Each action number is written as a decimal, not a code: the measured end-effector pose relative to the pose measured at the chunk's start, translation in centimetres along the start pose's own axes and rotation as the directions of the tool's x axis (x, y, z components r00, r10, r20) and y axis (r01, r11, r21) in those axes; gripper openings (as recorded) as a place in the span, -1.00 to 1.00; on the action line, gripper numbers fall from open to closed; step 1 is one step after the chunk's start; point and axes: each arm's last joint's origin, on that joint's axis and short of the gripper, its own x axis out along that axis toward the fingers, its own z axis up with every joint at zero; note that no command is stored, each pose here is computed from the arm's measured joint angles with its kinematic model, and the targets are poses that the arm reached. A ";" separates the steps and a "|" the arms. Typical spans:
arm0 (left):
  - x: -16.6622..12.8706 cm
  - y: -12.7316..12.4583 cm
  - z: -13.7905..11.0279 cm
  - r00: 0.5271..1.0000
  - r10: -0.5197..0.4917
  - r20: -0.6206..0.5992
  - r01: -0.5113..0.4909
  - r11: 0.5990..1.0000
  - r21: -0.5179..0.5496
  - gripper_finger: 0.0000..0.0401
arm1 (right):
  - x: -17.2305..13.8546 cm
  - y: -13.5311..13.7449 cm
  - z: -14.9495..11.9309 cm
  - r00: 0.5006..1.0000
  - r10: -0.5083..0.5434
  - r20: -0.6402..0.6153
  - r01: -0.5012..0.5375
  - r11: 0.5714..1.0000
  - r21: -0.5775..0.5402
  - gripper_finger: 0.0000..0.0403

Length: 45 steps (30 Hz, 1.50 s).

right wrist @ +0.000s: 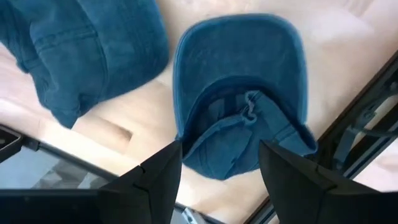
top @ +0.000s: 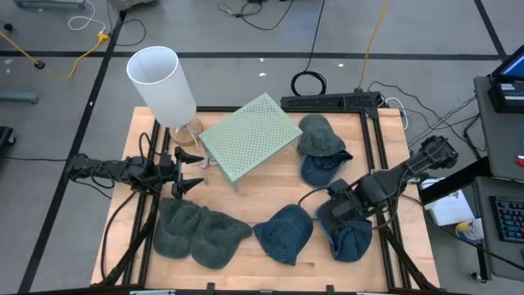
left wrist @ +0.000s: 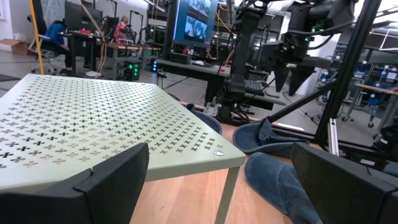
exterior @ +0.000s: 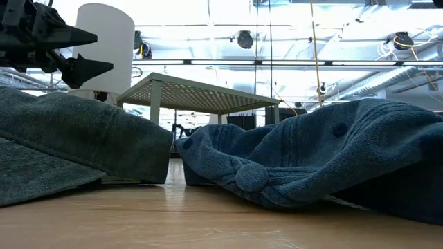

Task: Pick & Place hat
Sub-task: Put the bottom right blue cap on the shelf

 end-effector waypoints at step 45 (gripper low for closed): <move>0.0 0.0 0.0 1.000 0.000 0.000 0.000 1.000 0.000 0.99 | 12.6 5.4 -1.8 0.994 -0.063 0.084 0.073 0.991 -0.113 0.01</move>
